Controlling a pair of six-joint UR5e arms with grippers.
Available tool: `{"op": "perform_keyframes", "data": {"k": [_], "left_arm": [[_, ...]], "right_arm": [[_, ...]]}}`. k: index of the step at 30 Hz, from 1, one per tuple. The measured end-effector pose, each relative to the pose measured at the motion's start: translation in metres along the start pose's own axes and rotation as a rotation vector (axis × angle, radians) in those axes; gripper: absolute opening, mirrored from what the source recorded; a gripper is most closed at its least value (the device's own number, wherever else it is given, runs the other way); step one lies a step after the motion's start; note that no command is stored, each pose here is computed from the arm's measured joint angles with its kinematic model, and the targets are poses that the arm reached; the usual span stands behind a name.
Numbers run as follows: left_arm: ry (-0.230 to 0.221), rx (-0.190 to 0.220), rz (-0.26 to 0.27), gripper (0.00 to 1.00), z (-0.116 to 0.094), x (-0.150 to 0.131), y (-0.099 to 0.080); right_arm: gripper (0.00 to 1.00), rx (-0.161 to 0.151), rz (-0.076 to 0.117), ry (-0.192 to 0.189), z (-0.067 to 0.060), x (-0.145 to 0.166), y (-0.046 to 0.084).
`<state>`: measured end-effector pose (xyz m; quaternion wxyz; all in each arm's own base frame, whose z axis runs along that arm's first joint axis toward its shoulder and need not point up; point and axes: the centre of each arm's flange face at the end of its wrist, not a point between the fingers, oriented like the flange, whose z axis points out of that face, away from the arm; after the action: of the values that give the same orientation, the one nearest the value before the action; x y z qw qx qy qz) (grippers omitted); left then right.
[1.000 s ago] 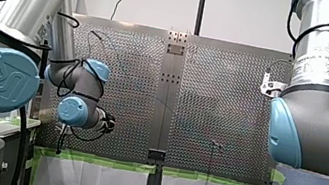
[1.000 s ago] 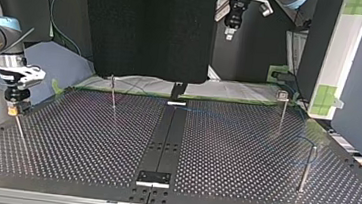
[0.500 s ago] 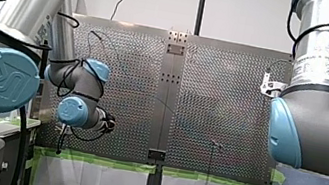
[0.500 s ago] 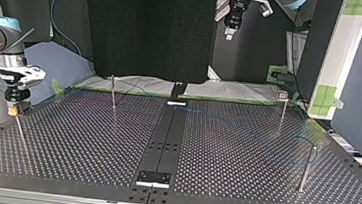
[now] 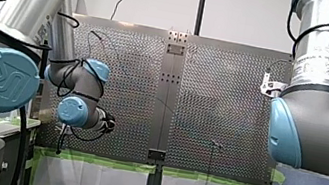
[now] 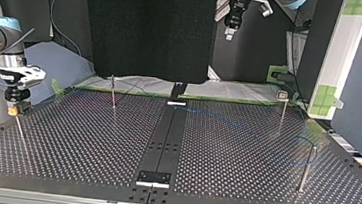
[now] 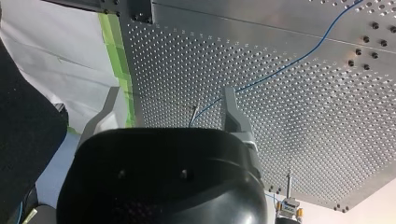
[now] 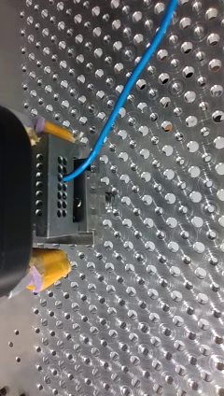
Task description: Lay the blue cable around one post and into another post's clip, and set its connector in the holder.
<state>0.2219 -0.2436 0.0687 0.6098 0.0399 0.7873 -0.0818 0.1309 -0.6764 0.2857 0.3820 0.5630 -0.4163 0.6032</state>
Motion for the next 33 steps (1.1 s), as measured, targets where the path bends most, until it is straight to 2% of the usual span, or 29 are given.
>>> {"op": "perform_keyframes", "data": {"k": [8, 14, 18, 28, 33], "left_arm": [[-0.01, -0.009, -0.018, 1.0, 0.0008, -0.0009, 0.0006], [-0.029, -0.048, -0.05, 1.0, 0.0017, -0.0026, 0.0043], [-0.058, -0.067, -0.075, 1.0, 0.0041, -0.0054, 0.0053], [-0.074, -0.056, -0.085, 1.0, 0.003, -0.0061, 0.0016], [-0.103, -0.036, -0.099, 1.0, 0.0053, -0.0089, -0.0017]], "right_arm": [[1.0, 0.0, 0.0, 0.0, 0.0, 0.0, 0.0], [1.0, 0.0, 0.0, 0.0, 0.0, 0.0, 0.0], [1.0, 0.0, 0.0, 0.0, 0.0, 0.0, 0.0], [1.0, 0.0, 0.0, 0.0, 0.0, 0.0, 0.0], [1.0, 0.0, 0.0, 0.0, 0.0, -0.0001, 0.0]]}}
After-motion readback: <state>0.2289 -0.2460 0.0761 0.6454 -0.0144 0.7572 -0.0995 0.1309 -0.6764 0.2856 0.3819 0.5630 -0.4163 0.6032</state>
